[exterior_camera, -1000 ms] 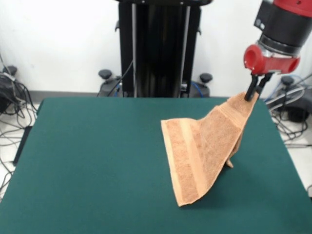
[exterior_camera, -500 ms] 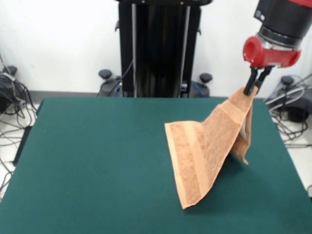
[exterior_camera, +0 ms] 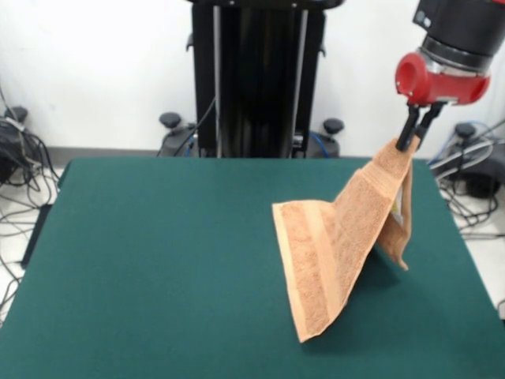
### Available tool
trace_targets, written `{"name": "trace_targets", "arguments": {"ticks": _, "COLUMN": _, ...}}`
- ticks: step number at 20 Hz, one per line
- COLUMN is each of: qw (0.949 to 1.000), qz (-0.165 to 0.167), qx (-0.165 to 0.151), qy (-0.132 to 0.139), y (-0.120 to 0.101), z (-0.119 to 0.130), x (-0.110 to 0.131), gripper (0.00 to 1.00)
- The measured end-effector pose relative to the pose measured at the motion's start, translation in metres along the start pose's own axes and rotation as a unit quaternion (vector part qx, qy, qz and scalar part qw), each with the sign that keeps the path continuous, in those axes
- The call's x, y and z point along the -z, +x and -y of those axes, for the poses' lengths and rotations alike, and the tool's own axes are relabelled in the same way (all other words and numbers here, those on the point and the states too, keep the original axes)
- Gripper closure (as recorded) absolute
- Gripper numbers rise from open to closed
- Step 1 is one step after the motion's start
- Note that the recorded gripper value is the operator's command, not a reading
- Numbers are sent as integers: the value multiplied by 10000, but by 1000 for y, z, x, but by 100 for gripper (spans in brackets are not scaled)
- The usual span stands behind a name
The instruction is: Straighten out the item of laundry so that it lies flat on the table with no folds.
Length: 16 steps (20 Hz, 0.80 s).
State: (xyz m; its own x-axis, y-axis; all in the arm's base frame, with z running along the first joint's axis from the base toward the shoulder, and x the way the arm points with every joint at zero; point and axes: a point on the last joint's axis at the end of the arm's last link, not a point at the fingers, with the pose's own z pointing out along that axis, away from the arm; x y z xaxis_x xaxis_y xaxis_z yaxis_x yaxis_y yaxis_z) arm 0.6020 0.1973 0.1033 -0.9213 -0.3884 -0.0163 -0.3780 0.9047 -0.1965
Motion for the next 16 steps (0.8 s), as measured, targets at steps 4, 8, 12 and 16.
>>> {"name": "trace_targets", "arguments": {"ticks": 4, "qw": 10000, "qz": 8, "qx": -2, "qy": 2, "y": 0, "z": 0, "x": 1, "gripper": 100}}
{"name": "trace_targets", "arguments": {"ticks": 8, "qw": 10000, "qz": 5, "qx": -11, "qy": 2, "y": 0, "z": 1, "x": 1, "gripper": 100}}
{"name": "trace_targets", "arguments": {"ticks": 12, "qw": 10000, "qz": -7, "qx": -49, "qy": 0, "y": 1, "z": 6, "x": 0, "gripper": 100}}
{"name": "trace_targets", "arguments": {"ticks": 16, "qw": 9998, "qz": -57, "qx": -201, "qy": -7, "y": 13, "z": 24, "x": 5, "gripper": 100}}
